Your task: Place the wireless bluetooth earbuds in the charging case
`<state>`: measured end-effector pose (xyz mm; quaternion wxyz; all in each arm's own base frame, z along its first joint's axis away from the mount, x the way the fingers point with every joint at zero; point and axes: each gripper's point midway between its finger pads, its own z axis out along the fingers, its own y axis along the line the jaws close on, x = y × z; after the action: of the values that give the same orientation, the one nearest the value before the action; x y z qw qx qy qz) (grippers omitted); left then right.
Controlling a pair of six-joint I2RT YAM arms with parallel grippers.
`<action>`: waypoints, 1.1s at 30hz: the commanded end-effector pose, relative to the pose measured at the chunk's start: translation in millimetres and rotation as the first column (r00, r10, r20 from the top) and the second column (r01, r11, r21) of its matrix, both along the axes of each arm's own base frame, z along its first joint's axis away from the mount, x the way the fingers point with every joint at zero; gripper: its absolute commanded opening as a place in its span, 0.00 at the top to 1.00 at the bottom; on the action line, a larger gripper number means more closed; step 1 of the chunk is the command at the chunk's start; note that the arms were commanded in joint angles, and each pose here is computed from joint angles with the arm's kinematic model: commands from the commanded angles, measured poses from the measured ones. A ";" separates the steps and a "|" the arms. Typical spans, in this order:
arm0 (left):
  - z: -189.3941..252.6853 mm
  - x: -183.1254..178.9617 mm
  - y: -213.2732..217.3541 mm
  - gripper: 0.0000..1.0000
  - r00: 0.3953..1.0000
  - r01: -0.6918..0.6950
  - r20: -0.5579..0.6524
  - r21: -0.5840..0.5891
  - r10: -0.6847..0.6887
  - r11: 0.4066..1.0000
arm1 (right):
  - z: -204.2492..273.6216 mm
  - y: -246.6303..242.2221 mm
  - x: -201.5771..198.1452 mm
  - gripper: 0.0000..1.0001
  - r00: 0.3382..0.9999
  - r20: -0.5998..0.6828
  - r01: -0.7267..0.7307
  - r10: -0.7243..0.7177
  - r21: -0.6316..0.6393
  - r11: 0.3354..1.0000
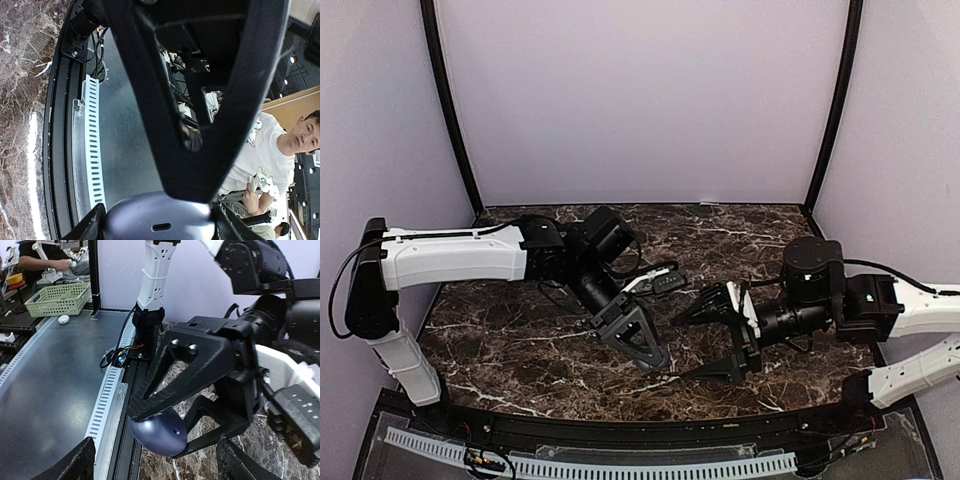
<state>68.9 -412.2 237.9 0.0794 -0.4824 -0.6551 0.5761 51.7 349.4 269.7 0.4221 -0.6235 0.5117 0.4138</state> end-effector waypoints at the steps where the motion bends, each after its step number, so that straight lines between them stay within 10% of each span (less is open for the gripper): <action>1: 19.8 -4.1 -3.2 0.62 0.999 0.032 -0.018 -0.059 -0.033 0.998 | -8.8 5.7 -9.1 0.20 0.997 0.071 -0.012 0.016 -0.061 0.998; 12: 16.1 -6.7 -8.0 0.62 0.998 0.049 -0.041 -0.047 -0.051 0.998 | -27.2 21.5 -7.4 0.28 0.990 0.142 0.011 0.010 -0.143 0.990; 27: 15.9 -8.5 -11.5 0.61 0.991 0.079 -0.099 -0.061 -0.085 0.995 | -31.5 26.0 -9.5 0.82 0.977 0.215 0.041 0.000 -0.183 0.982; 33: 28.2 -9.3 -8.8 0.34 0.995 0.084 -0.036 -0.116 -0.089 0.990 | -27.4 23.7 -10.3 0.95 0.981 0.195 0.048 -0.017 -0.156 0.987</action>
<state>61.5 -419.8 233.8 0.1454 -0.4615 -0.6400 0.5969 42.5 370.2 229.7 0.4114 -0.7024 0.5066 0.2843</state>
